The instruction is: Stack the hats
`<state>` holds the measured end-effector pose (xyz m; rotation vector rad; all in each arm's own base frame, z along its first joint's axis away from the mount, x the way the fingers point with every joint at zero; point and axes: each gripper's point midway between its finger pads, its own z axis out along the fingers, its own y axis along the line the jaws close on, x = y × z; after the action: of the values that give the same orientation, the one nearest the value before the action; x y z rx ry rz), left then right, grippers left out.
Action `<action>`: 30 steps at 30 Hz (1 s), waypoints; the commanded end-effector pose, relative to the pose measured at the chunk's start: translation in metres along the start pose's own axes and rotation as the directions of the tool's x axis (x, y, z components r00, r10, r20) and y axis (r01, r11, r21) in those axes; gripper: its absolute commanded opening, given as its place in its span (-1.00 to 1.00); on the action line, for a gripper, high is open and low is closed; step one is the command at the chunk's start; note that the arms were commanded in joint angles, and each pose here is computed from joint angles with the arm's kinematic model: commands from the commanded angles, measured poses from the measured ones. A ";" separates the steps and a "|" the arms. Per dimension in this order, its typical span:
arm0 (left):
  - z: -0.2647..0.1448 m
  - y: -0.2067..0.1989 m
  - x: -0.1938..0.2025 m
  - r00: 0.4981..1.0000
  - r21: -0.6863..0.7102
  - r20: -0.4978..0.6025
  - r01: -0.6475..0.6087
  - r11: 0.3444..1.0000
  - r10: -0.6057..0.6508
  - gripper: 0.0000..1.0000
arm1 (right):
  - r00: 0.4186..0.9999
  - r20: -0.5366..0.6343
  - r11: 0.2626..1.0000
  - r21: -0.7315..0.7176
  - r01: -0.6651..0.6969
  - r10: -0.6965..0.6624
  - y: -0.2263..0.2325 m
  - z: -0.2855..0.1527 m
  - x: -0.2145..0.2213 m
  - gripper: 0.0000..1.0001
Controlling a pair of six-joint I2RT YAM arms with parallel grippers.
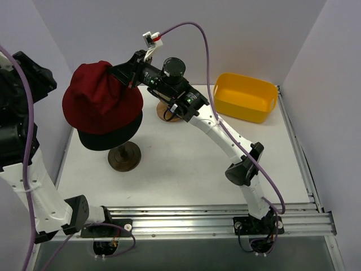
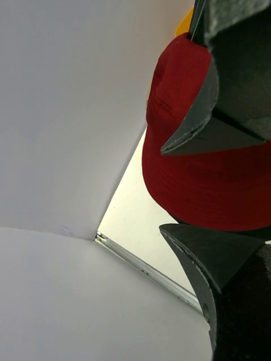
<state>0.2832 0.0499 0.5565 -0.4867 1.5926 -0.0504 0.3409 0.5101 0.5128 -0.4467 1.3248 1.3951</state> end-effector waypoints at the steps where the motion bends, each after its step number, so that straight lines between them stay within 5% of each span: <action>1: -0.007 -0.008 0.001 0.995 0.139 -0.039 0.093 0.986 -0.089 0.20 | 0.996 0.091 0.995 -0.095 0.027 -0.018 0.033 -0.002 -0.033 -1.00; 8: 0.026 0.014 0.024 0.955 0.266 -0.184 0.277 0.923 -0.234 0.18 | 0.998 0.056 0.995 -0.092 0.038 -0.033 0.032 -0.001 -0.022 -1.00; 18: 0.033 0.062 0.059 0.929 0.254 -0.128 0.369 0.894 -0.347 0.36 | 0.998 0.052 0.992 -0.120 0.033 -0.027 0.037 0.001 -0.017 -1.00; 19: 0.042 0.082 0.077 0.886 0.204 -0.156 0.462 0.863 -0.437 0.36 | 0.998 0.050 0.992 -0.120 0.031 -0.025 0.036 0.001 -0.016 -1.00; 30: 0.038 0.073 0.081 0.843 0.344 -0.131 0.532 0.774 -0.522 0.40 | 1.000 0.026 0.992 -0.123 0.015 -0.012 0.035 0.007 -0.001 -0.98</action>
<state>0.3057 0.1179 0.4170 -0.7890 1.4553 -0.7502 0.3303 0.5217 0.5034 -0.4990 1.3337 1.4240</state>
